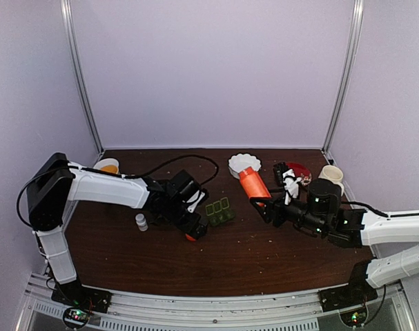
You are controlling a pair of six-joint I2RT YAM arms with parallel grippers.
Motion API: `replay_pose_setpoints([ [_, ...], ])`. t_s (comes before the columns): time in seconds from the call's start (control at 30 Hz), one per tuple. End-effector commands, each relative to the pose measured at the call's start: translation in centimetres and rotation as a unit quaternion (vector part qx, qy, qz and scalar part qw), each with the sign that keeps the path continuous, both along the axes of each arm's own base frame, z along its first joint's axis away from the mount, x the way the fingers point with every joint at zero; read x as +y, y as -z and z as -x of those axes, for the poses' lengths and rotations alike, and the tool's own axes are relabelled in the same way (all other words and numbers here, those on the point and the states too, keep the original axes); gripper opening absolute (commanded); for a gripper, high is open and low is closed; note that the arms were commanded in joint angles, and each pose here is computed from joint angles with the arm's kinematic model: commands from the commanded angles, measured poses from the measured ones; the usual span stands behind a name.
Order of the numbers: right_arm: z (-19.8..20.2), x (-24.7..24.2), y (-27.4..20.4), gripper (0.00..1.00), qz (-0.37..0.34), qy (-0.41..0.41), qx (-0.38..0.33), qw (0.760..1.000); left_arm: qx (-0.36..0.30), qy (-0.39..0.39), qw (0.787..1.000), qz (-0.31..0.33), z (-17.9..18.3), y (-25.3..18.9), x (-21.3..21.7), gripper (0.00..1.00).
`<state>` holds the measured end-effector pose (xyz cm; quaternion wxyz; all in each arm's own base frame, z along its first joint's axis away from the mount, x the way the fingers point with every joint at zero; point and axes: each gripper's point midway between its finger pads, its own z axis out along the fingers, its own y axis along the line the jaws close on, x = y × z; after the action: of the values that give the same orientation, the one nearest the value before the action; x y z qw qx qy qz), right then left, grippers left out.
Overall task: Sort the pills into containers
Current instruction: Place the lid of the pill bottle at the center of the board.
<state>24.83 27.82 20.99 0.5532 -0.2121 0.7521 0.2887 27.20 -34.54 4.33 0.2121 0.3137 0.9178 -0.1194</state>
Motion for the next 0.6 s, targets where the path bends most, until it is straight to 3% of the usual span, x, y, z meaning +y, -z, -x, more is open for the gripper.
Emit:
replay_pose_setpoints([
  [0.0,0.1,0.0,-0.4,0.0,-0.005,-0.007,-0.008,1.0,-0.048,-0.006,0.997,0.067,-0.9,-4.1,-0.8,0.98],
  [0.17,0.5,0.6,0.4,0.0,0.005,-0.027,0.0,1.0,-0.06,-0.01,0.987,0.151,-1.7,-6.4,-1.0,0.97],
  [0.33,1.1,1.5,2.5,0.0,0.025,-0.055,0.029,0.998,-0.004,0.013,0.975,0.221,-3.1,-6.6,-2.4,0.81],
  [0.57,1.4,2.4,7.1,0.0,0.06,-0.074,0.095,0.991,-0.017,0.029,0.966,0.255,-5.0,-6.3,-3.6,0.72],
])
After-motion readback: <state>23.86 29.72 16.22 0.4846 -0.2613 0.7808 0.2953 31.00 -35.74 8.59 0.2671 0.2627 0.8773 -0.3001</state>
